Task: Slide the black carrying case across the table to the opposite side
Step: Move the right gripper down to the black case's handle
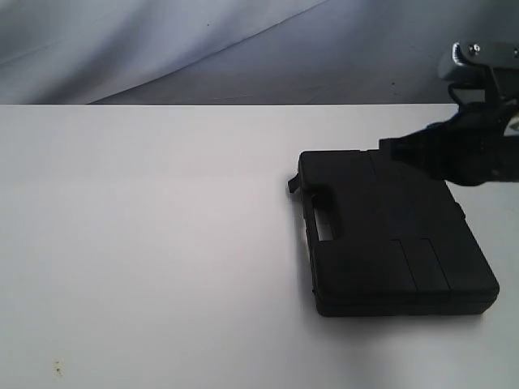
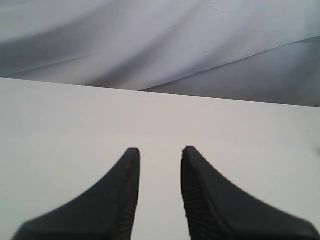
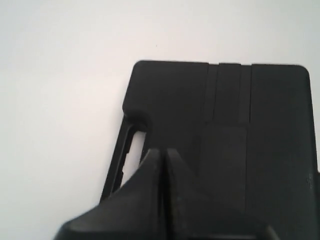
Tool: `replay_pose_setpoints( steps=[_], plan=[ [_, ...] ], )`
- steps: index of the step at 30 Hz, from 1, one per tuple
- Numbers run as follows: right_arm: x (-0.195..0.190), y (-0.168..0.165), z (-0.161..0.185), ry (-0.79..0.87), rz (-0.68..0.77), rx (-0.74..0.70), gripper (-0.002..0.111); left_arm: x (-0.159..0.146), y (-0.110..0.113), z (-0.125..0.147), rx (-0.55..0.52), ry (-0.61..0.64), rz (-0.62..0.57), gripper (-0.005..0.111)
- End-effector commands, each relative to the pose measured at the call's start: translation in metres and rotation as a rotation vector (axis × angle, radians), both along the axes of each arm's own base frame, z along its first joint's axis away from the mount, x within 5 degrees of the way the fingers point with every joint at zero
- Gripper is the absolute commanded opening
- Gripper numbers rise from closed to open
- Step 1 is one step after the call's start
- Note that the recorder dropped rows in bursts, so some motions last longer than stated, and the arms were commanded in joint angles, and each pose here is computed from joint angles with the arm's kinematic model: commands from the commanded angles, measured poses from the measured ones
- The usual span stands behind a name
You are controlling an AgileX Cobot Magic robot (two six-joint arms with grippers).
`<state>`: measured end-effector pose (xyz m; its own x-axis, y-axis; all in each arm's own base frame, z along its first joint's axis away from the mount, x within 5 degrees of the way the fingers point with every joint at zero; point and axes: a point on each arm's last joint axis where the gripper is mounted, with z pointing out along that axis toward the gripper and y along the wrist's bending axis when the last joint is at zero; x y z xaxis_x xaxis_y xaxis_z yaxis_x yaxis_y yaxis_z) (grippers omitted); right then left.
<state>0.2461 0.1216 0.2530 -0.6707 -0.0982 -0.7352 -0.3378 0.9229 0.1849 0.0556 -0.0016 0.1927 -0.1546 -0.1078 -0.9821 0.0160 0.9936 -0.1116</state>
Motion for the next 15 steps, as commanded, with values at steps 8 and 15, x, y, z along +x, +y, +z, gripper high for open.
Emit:
replay_pose_setpoints(
  steps=[8,15],
  plan=[
    [0.033,0.023,0.036,0.278,0.123,-0.145,0.000,0.000,0.000,-0.001,-0.001,-0.004,0.004,0.029],
    [0.044,0.050,0.022,0.518,0.217,-0.131,0.000,0.000,0.000,-0.001,-0.001,-0.004,0.004,0.029]
  ],
)
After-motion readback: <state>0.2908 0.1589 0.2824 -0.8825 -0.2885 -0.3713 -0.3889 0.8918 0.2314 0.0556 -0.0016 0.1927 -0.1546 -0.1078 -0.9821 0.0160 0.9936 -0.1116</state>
